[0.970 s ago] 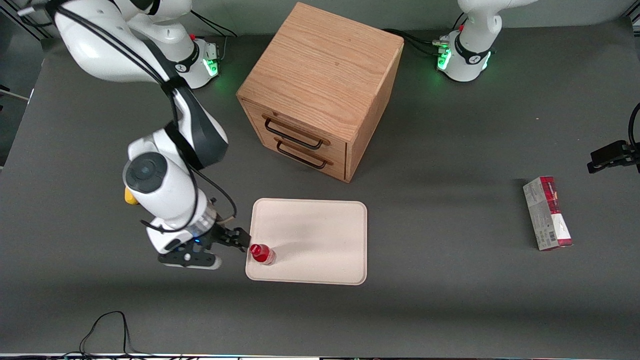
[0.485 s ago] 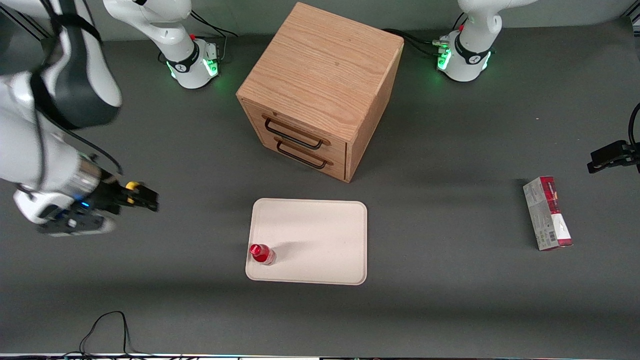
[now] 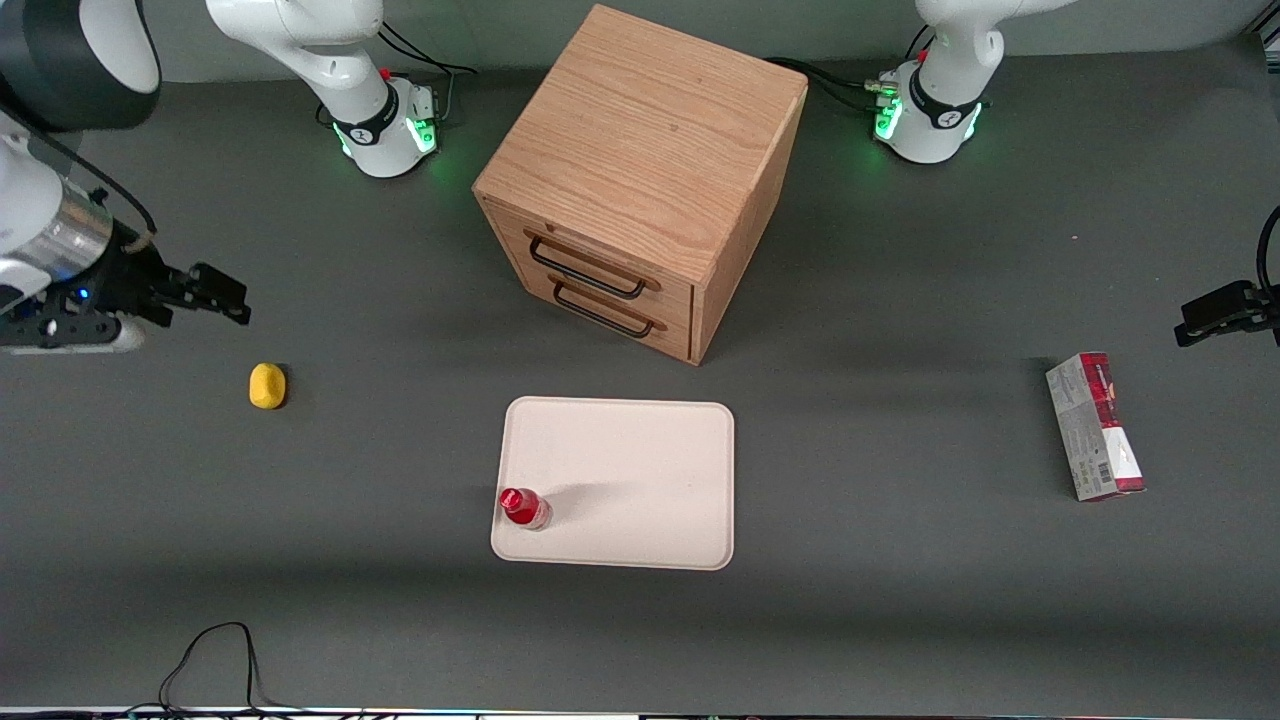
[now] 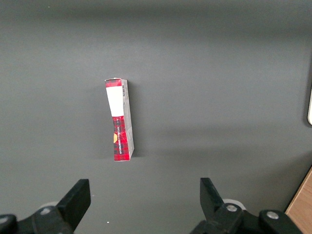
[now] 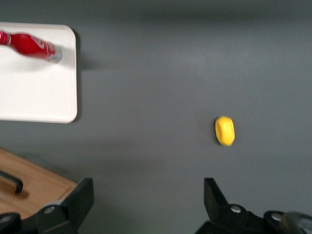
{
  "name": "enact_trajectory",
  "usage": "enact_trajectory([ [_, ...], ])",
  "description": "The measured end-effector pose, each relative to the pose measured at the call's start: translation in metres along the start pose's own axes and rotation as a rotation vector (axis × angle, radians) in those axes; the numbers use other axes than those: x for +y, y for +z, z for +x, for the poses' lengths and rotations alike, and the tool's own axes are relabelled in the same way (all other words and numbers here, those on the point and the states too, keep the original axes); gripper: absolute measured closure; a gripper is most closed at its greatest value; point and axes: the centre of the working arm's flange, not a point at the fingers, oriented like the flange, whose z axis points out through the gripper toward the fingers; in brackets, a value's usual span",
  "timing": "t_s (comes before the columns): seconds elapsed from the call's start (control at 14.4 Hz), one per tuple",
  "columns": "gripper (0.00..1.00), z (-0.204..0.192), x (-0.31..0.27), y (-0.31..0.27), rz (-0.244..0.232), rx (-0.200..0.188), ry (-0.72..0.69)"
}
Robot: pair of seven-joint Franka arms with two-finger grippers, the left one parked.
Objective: Place coke bottle on tray
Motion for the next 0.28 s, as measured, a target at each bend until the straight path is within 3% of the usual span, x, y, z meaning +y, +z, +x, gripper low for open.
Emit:
enact_trajectory([
  [0.28,0.0,-0.032,-0.001,-0.033,0.0,0.003,0.0],
])
